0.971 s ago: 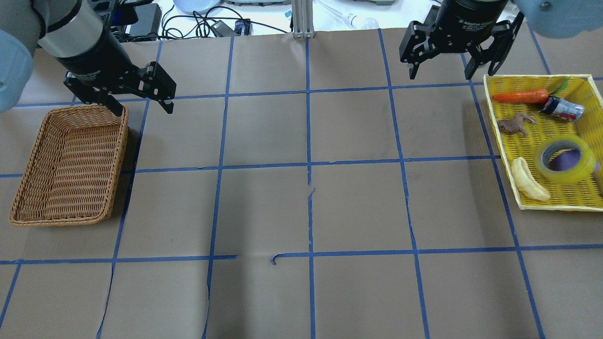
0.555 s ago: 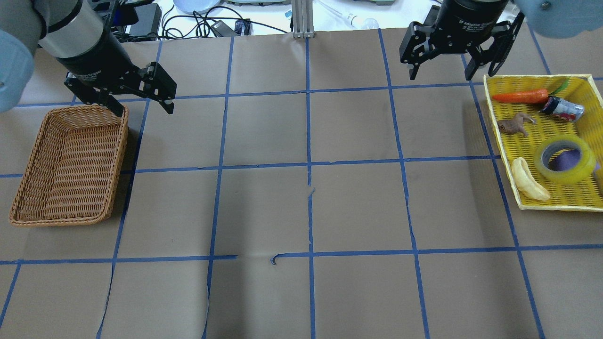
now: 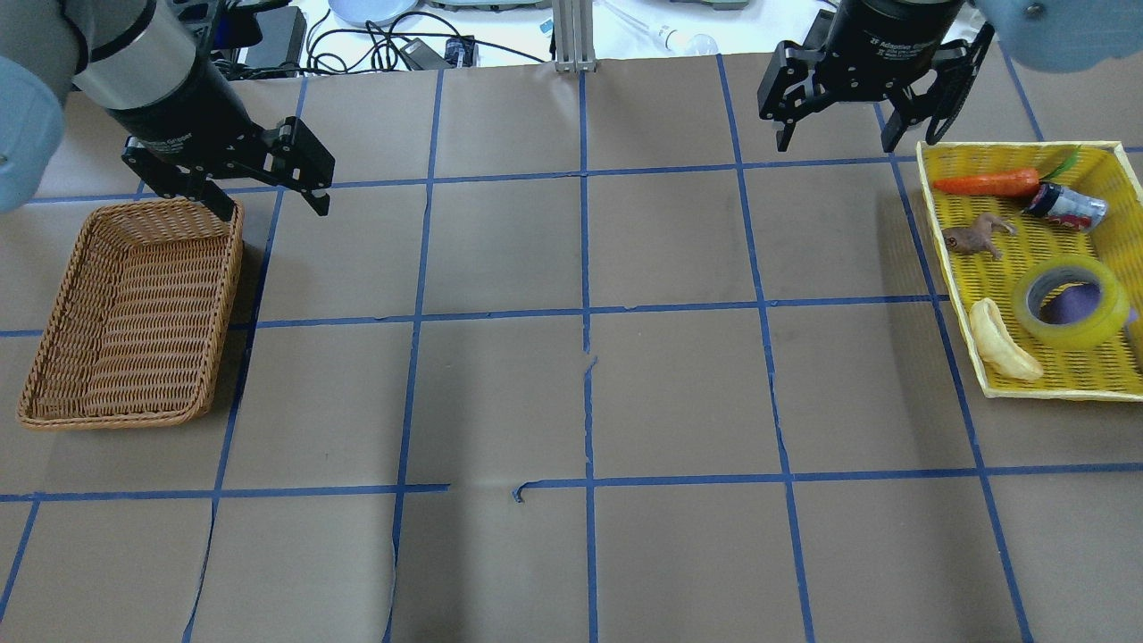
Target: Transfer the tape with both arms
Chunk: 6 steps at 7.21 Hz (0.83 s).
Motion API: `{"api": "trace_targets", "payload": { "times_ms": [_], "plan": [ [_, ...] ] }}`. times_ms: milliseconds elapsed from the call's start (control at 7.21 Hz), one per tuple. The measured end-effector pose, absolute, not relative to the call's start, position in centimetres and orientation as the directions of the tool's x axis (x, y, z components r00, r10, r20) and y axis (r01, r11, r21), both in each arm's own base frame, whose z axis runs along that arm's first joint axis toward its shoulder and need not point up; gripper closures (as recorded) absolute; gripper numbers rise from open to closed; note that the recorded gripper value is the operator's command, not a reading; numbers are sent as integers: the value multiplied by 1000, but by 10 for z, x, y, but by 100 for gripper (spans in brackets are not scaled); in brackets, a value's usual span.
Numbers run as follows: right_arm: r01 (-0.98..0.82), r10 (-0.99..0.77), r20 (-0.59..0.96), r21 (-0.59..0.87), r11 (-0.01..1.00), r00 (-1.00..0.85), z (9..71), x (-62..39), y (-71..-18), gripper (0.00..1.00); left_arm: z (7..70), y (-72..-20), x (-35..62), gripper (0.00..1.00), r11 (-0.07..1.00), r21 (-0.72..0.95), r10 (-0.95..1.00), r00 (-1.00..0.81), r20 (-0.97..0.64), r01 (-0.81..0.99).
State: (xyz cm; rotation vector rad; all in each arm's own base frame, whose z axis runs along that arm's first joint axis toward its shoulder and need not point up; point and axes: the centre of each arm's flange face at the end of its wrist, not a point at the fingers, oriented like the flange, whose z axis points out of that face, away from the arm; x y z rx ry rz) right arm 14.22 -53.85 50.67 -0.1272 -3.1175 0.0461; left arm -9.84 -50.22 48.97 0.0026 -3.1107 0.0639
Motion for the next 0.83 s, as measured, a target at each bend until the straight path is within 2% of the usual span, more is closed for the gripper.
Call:
{"api": "trace_targets", "payload": {
  "times_ms": [832],
  "plan": [
    [77,78,25,-26,997,-997,505,132,-541,0,489,-502,-98,0,999,-39,-4,-1000,31,-5]
  ]
}}
